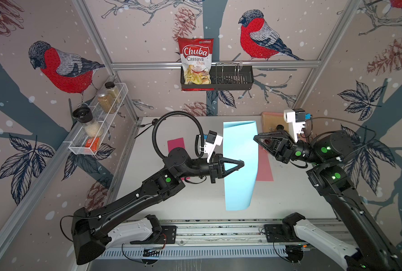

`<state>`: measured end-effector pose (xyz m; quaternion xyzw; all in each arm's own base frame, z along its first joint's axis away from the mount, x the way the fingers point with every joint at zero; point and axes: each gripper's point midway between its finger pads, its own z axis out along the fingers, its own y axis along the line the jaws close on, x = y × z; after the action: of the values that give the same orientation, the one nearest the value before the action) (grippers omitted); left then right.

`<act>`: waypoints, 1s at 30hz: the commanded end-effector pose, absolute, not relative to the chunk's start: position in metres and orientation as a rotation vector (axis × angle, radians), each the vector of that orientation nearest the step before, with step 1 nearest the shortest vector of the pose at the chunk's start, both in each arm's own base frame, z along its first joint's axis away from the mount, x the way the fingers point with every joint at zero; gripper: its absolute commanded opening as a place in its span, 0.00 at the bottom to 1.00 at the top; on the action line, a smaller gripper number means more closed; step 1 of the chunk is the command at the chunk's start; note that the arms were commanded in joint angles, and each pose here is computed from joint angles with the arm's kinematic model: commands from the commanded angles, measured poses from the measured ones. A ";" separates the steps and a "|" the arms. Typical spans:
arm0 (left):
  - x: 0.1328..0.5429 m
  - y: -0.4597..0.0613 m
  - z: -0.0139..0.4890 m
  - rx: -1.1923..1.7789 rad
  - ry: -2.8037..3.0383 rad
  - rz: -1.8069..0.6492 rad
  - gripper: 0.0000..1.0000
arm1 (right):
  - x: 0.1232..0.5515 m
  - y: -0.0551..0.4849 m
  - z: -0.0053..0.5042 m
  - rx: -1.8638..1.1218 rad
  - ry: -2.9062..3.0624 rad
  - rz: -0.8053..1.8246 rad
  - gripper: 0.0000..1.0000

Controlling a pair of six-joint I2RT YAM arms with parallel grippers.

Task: Fold the rectangular paper in half along the long edge
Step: Fold the paper.

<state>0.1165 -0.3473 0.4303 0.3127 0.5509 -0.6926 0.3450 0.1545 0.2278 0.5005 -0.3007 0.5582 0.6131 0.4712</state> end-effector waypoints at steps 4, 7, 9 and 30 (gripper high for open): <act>0.113 -0.347 0.430 0.827 1.417 -1.794 0.00 | 0.153 0.225 0.514 -0.747 1.304 1.495 0.13; 0.112 -0.346 0.430 0.830 1.416 -1.793 0.00 | 0.152 0.224 0.516 -0.753 1.287 1.501 0.04; 0.112 -0.346 0.430 0.830 1.419 -1.792 0.00 | 0.154 0.224 0.517 -0.742 1.292 1.494 0.13; 0.111 -0.347 0.427 0.833 1.421 -1.794 0.00 | 0.160 0.220 0.531 -0.751 1.261 1.489 0.06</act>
<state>0.1131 -0.3484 0.4221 0.3166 0.5593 -0.6875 0.3381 0.1653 0.2221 0.5201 -0.2976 0.5411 0.6172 0.4875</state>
